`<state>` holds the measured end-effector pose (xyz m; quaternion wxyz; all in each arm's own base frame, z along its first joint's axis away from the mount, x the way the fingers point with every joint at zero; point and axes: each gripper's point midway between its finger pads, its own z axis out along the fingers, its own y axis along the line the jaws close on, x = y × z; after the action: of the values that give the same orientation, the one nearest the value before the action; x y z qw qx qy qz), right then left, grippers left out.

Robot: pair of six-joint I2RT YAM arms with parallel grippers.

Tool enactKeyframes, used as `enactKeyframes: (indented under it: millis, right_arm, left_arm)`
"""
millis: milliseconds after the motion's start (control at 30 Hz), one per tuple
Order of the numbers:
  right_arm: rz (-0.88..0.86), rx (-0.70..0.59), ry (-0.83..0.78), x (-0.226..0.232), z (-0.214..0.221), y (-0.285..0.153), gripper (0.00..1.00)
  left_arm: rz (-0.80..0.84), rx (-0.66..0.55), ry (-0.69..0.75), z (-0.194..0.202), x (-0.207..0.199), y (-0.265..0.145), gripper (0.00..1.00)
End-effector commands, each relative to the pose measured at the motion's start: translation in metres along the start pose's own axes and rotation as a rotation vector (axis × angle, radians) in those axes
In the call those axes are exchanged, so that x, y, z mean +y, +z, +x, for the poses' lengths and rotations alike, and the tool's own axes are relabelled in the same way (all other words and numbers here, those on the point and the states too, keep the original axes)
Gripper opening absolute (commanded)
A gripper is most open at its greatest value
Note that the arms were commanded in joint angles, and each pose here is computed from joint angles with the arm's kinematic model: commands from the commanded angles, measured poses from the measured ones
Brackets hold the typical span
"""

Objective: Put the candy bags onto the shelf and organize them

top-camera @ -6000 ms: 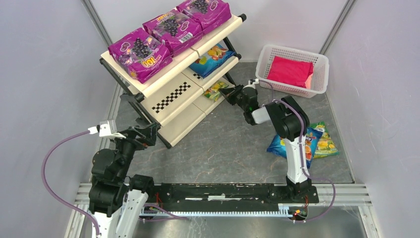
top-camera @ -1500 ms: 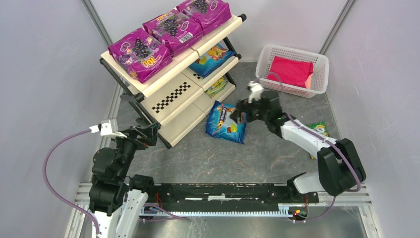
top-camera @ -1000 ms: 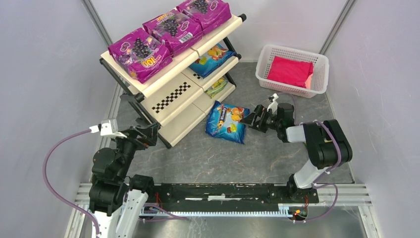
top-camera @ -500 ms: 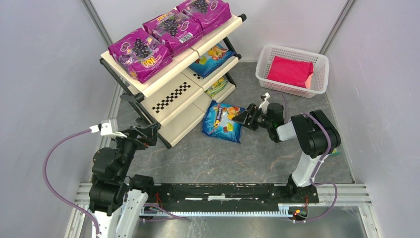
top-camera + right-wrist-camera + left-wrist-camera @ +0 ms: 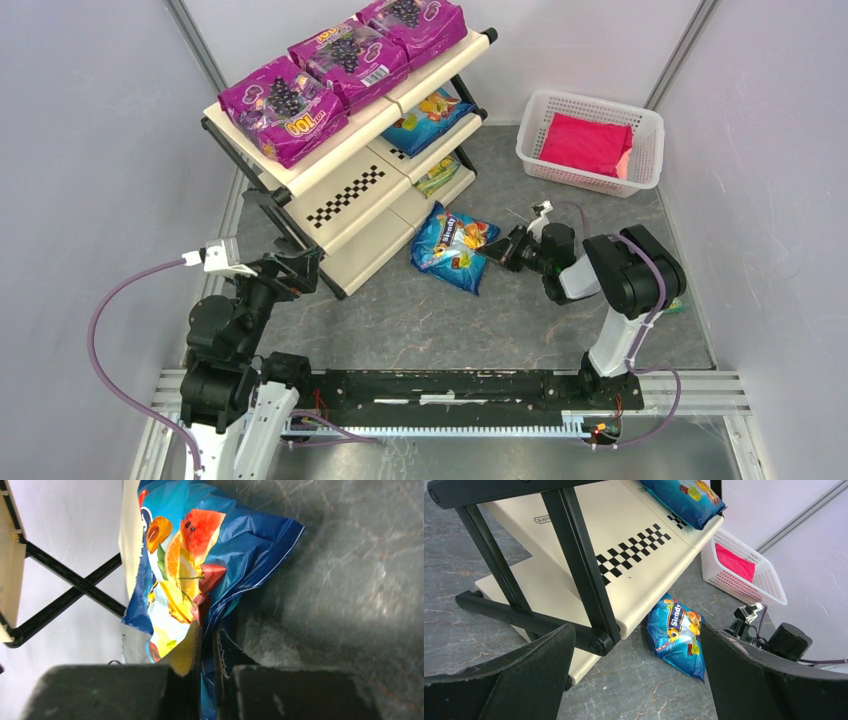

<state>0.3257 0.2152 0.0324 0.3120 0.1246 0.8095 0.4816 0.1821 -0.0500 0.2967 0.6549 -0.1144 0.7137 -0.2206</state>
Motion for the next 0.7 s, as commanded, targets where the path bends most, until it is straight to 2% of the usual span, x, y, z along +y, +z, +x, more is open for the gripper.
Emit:
enactKeyframes:
  millis: [0,67,367,667]
  right_arm:
    - [-0.103,0.014,0.025,0.031,0.007,-0.017,0.03]
    - [-0.147,0.001,0.043,0.045,0.006,-0.026,0.0]
    - [-0.291,-0.051,0.124,0.091,0.009,-0.069,0.0]
    - [-0.355,-0.125,0.05,0.143,-0.016,-0.097,0.0]
  left_arm:
    - [0.027,-0.025,0.064,-0.008,-0.004,0.003,1.0]
    - [0.026,-0.026,0.064,-0.008,-0.004,0.003,1.0]
    - [0.028,-0.023,0.064,-0.008,-0.004,0.003,1.0]
    - [0.037,-0.037,0.063,-0.01,-0.006,0.0,1.0]
